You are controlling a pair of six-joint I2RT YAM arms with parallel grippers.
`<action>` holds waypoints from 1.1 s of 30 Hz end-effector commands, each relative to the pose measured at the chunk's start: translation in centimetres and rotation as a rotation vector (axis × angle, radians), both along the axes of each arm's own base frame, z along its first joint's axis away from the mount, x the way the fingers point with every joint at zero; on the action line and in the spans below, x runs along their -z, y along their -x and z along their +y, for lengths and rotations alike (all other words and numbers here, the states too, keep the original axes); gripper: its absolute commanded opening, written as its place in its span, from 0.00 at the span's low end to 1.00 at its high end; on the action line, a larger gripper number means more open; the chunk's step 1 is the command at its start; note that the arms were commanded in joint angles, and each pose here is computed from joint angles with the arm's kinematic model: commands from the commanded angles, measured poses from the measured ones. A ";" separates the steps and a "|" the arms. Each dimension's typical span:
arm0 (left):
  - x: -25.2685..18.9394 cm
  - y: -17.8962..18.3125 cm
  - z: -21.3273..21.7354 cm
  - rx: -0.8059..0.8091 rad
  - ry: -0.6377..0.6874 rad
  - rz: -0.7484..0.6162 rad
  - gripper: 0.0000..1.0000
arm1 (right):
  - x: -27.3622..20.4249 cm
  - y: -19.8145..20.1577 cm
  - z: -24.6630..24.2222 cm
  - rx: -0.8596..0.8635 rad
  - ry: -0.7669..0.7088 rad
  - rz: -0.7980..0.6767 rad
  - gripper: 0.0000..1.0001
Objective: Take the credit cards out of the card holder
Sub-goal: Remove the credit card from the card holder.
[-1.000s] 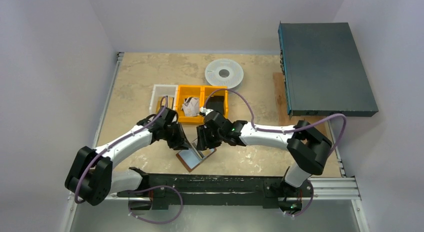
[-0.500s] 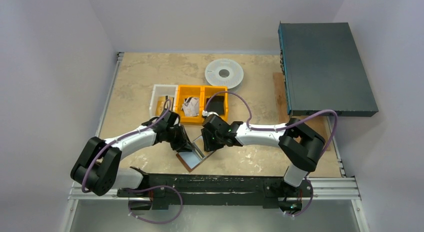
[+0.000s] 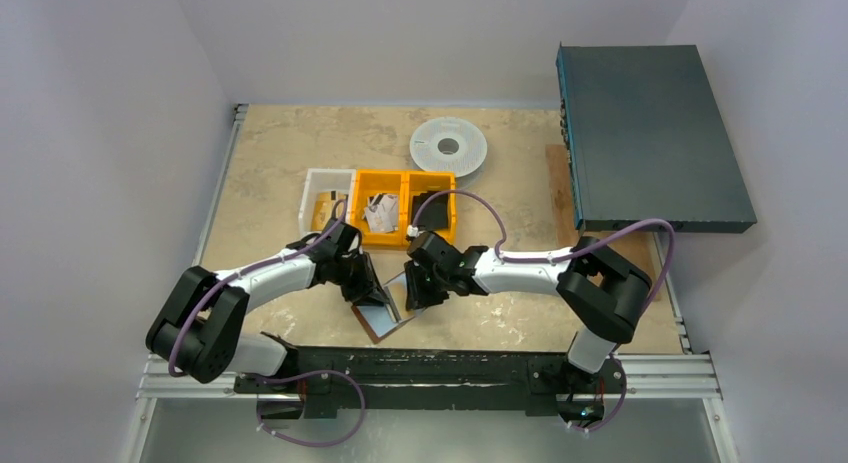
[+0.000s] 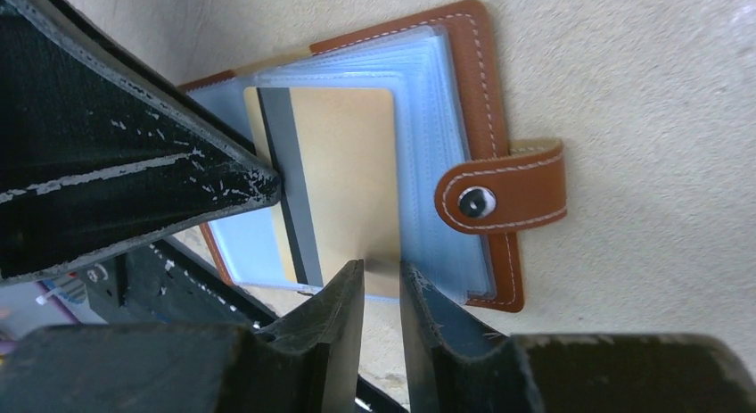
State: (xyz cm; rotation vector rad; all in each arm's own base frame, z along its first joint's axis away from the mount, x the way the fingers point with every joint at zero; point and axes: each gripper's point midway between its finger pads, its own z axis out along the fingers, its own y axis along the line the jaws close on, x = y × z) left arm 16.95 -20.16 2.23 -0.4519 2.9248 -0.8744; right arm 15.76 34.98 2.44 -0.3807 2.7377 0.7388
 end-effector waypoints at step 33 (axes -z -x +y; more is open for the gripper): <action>-0.1 1.7 -1.4 0.023 0.148 -0.001 0.09 | 1.9 1.7 -0.1 -0.015 0.022 0.100 0.19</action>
